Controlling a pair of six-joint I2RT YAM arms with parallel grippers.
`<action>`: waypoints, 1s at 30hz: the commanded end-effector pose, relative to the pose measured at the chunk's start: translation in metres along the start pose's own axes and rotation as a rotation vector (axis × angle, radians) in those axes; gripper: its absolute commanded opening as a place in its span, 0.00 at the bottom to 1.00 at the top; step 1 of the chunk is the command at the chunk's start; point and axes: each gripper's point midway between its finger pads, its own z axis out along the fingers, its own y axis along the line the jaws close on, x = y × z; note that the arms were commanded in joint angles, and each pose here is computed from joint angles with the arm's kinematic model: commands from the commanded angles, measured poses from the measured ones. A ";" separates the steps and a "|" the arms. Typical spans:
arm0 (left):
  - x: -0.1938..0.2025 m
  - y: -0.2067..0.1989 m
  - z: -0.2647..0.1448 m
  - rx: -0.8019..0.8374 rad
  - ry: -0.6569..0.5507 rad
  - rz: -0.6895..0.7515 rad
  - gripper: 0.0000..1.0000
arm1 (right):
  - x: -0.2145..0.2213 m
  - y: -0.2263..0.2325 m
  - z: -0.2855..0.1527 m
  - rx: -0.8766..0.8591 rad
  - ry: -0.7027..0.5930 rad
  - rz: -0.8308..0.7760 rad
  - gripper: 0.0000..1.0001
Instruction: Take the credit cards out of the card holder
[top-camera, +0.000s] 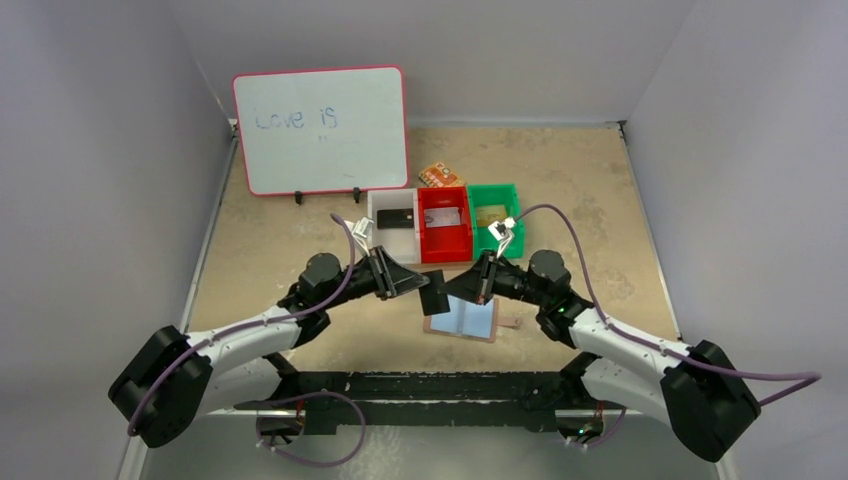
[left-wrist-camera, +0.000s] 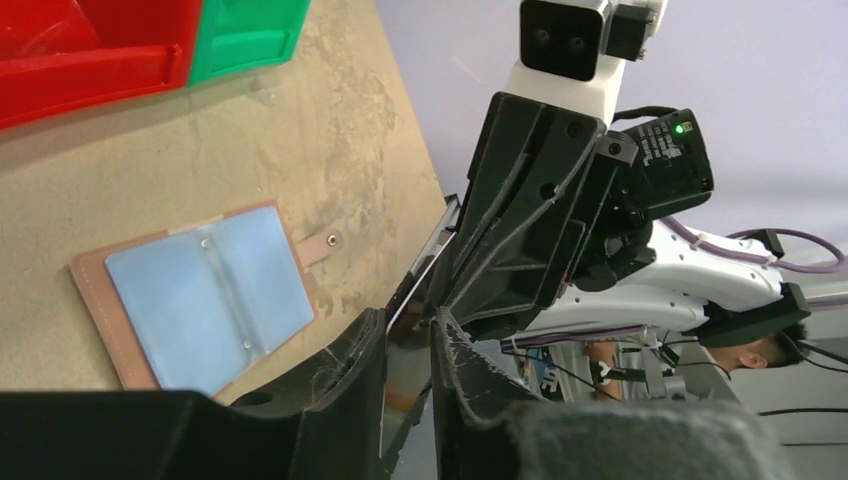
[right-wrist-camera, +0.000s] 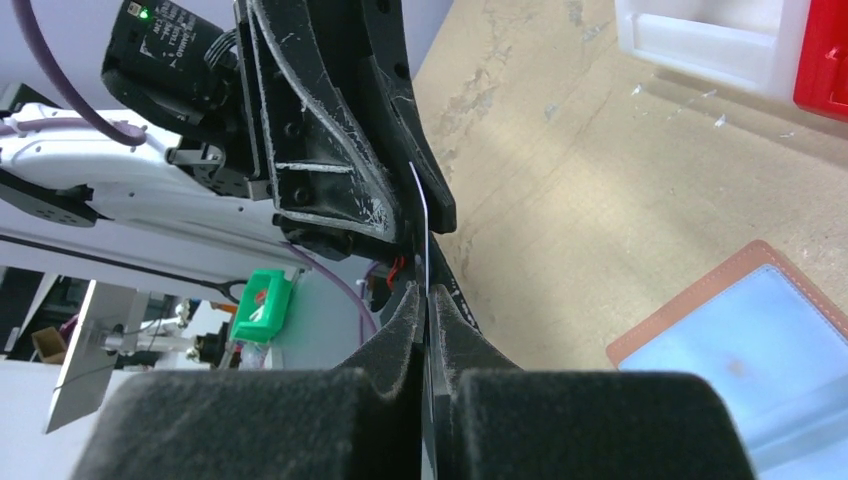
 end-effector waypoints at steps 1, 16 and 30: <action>-0.001 -0.041 -0.008 0.186 0.005 0.074 0.18 | -0.018 0.030 0.002 -0.115 -0.038 -0.047 0.00; -0.002 -0.073 -0.023 0.292 0.008 0.104 0.00 | -0.027 0.061 -0.012 -0.241 -0.089 -0.188 0.53; -0.009 -0.089 -0.029 0.301 -0.008 0.159 0.00 | -0.026 0.060 -0.018 -0.192 -0.080 -0.243 0.60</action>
